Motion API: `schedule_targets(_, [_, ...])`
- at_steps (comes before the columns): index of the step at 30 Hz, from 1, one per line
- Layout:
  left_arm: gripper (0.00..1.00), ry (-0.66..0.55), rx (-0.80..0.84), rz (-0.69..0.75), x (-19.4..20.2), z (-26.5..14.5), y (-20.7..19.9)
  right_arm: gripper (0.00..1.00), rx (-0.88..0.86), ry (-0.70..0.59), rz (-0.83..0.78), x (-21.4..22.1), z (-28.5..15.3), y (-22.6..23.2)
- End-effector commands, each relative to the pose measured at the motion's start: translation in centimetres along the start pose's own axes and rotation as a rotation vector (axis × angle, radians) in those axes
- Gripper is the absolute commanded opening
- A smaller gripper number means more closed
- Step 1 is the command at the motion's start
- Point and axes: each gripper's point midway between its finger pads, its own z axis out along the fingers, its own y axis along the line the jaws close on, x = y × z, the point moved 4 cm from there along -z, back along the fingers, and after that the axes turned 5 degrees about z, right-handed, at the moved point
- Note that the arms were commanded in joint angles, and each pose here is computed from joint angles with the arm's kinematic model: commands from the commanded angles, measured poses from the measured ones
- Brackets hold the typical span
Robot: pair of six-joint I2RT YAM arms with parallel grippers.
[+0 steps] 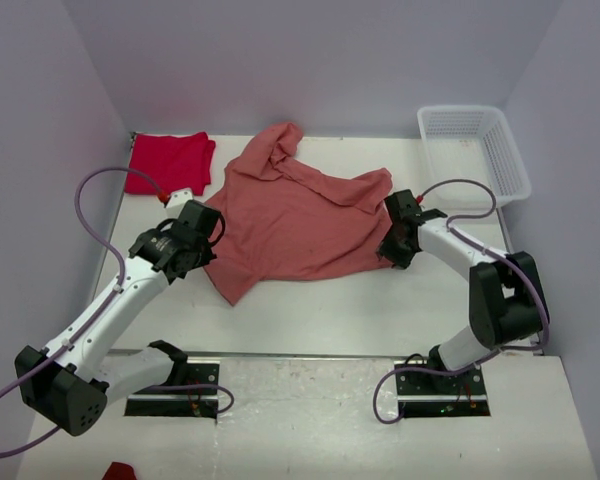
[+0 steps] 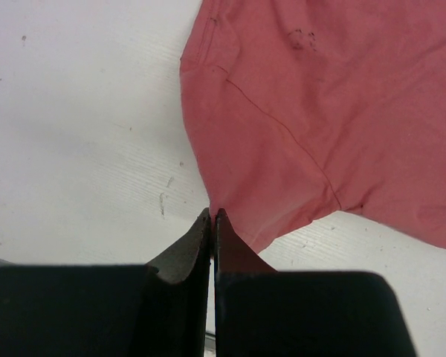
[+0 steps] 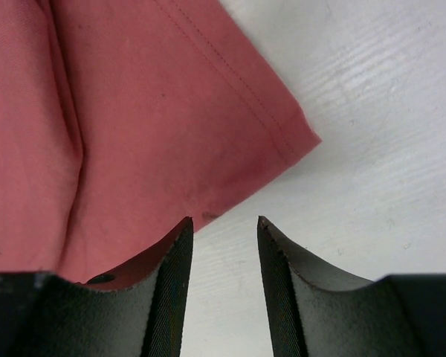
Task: Fold and stack the t-shirts
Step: Flatten out the tshirt
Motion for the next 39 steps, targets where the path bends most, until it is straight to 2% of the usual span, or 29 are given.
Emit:
schedule_targets(1, [0.00,-0.030,0.029,0.000,-0.5,-0.3,0.0,0.41,-0.061,-0.071,0.192,-0.6,-1.7,0.2])
schedule_targets(6, [0.00,-0.023,0.037,0.004,-0.3,-0.2,-0.1,0.39,-0.102,-0.081,0.328,-1.2,-1.8,-0.5])
schedule_targets(18, [0.00,-0.030,0.057,-0.002,-0.6,-0.8,-0.1,0.36,-0.130,0.007,0.471,-0.2,1.0,0.4])
schedule_targets(26, [0.00,-0.026,0.059,0.010,-0.7,-0.7,-0.3,0.36,-0.099,-0.027,0.486,-0.5,1.2,-0.1])
schedule_targets(35, [0.00,-0.039,0.079,0.002,-1.2,-1.1,-0.6,0.38,-0.014,0.007,0.494,-0.1,1.4,0.3])
schedule_targets(38, [0.00,-0.040,0.080,0.003,-1.3,-1.2,-0.5,0.36,0.050,-0.005,0.482,-0.2,1.6,0.4])
schedule_targets(39, [0.00,-0.040,0.082,0.002,-1.3,-1.2,-0.6,0.30,0.067,-0.004,0.481,-0.3,1.4,0.6])
